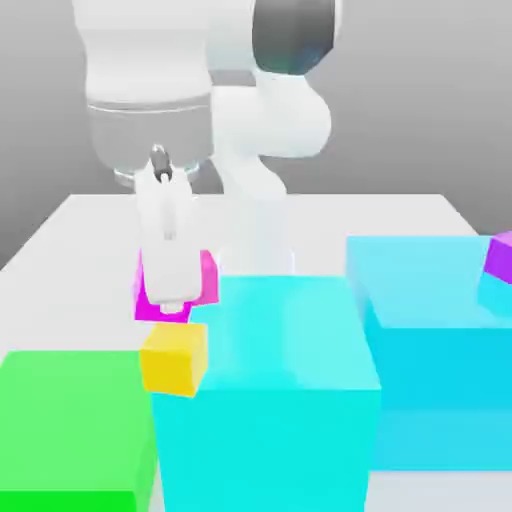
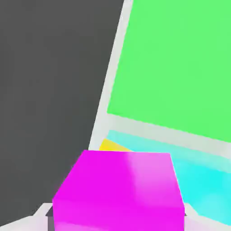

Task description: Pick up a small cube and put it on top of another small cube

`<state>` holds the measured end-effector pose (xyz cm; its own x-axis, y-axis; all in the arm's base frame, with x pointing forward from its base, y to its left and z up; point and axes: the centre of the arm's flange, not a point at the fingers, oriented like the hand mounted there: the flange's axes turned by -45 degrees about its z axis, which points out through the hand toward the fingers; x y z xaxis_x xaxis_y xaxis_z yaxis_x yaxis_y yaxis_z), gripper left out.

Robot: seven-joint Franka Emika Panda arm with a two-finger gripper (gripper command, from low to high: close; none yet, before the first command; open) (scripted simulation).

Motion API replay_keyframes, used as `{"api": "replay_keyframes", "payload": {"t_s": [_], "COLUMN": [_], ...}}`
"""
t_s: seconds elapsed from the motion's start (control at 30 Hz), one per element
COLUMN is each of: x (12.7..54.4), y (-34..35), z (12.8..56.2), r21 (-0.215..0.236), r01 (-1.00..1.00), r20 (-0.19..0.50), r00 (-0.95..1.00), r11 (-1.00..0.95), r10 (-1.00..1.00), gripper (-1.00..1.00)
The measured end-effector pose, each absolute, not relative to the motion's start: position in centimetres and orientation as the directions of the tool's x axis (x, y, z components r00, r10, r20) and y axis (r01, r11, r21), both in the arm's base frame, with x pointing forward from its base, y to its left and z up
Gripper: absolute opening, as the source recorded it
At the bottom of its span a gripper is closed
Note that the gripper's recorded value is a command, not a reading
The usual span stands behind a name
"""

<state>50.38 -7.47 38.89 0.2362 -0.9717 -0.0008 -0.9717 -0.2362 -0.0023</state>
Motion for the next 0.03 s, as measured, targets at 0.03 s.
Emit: {"api": "replay_keyframes", "payload": {"t_s": [0.03], "x": [50.38], "y": [-7.47], "z": [38.89], "r21": [-0.002], "r01": [-0.972], "r20": [-0.001], "r00": [0.236], "r11": [-0.236], "r10": [-0.972], "gripper": [1.00]}}
